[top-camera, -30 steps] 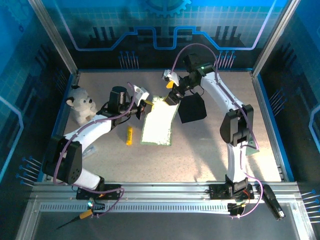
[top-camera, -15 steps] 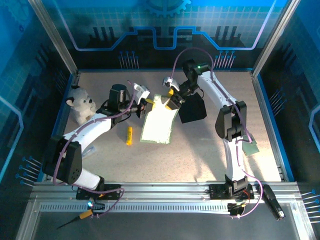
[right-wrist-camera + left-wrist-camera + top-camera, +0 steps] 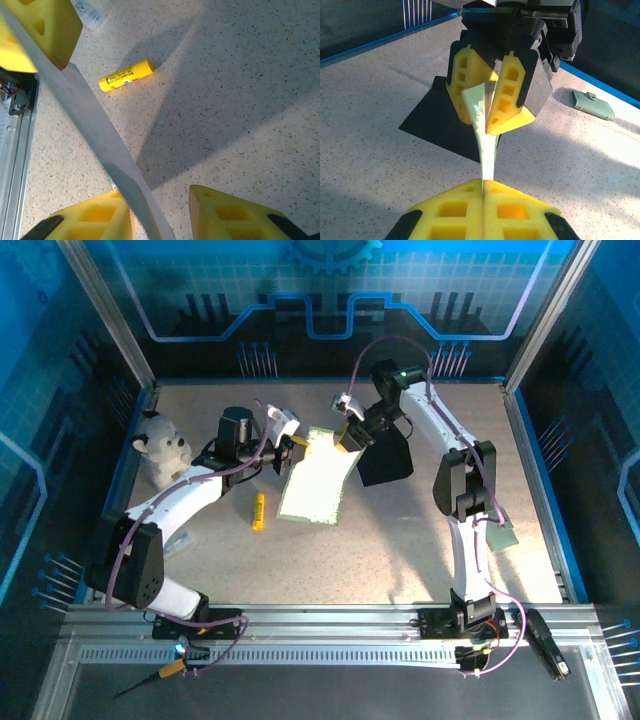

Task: Place the letter into the envelope and seal it

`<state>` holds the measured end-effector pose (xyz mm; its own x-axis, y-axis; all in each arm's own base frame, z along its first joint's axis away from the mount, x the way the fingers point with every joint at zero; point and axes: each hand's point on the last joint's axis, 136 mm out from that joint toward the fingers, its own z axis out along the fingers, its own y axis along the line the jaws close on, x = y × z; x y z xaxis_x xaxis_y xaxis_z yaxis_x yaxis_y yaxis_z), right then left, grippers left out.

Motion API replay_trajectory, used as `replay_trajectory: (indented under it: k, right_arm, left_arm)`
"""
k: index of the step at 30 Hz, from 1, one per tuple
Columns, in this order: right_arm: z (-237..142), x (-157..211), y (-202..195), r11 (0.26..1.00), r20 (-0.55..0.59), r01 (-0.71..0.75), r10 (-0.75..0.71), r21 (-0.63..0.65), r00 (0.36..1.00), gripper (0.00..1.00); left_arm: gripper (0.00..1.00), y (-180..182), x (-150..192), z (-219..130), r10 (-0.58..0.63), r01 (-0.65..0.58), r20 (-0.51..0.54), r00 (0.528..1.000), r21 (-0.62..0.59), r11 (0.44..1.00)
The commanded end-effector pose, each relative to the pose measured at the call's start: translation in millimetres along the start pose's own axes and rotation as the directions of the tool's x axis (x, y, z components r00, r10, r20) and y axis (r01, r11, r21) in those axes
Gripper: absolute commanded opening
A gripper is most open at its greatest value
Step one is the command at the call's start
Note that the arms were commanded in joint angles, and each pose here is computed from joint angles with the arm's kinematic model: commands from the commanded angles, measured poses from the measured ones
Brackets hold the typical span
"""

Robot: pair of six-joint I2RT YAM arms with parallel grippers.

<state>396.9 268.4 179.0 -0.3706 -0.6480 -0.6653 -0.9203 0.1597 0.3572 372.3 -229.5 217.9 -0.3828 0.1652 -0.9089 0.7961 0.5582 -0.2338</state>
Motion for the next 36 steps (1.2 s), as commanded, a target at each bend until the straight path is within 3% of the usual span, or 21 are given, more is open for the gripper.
replay_trajectory:
  k: [1, 7, 9, 15, 18, 22, 26, 31, 36]
  right_arm:
    - [-14, -7, 14, 1.000, 0.033, -0.014, 0.014, -0.018, 0.999, 0.30]
    - [-21, -8, 23, 0.999, 0.048, -0.031, 0.033, -0.036, 0.998, 0.14]
    - [-24, -9, 27, 0.998, 0.055, -0.034, 0.036, -0.048, 0.998, 0.00]
    - [-30, -8, 36, 0.997, 0.066, -0.049, 0.053, -0.061, 0.996, 0.00]
    - [-33, -9, 40, 0.997, 0.075, -0.053, 0.057, -0.059, 0.996, 0.00]
    - [-37, -9, 43, 0.997, 0.075, -0.067, 0.069, -0.031, 0.995, 0.00]
    - [-43, -10, 45, 0.994, 0.090, -0.108, 0.107, 0.006, 0.990, 0.00]
    - [-51, -12, 38, 0.968, 0.134, -0.229, 0.215, 0.104, 0.967, 0.00]
    - [-63, -20, 47, 0.922, 0.225, -0.346, 0.305, 0.174, 0.926, 0.00]
  left_arm:
    - [0.00, -2, -6, 4, 0.000, 0.000, 0.003, 1.000, 0.022, 1.000]
    - [0.04, 2, -6, 7, -0.003, 0.003, 0.001, 1.000, 0.016, 1.000]
    - [0.05, 3, -7, 8, -0.002, 0.002, 0.001, 1.000, 0.015, 1.000]
    - [0.13, 7, -10, 9, 0.007, -0.007, 0.006, 1.000, 0.000, 1.000]
    - [0.27, 11, -11, 8, 0.004, -0.004, 0.012, 1.000, -0.016, 1.000]
    - [0.57, 25, -17, -1, -0.010, 0.013, 0.034, 0.999, -0.084, 0.996]
    - [0.99, 47, -31, -26, -0.044, 0.063, 0.102, 0.994, -0.200, 0.978]
    - [0.99, 78, -47, -72, -0.180, 0.255, 0.245, 0.953, -0.321, 0.912]
    - [0.99, 76, -42, -99, -0.354, 0.464, 0.345, 0.869, -0.325, 0.824]
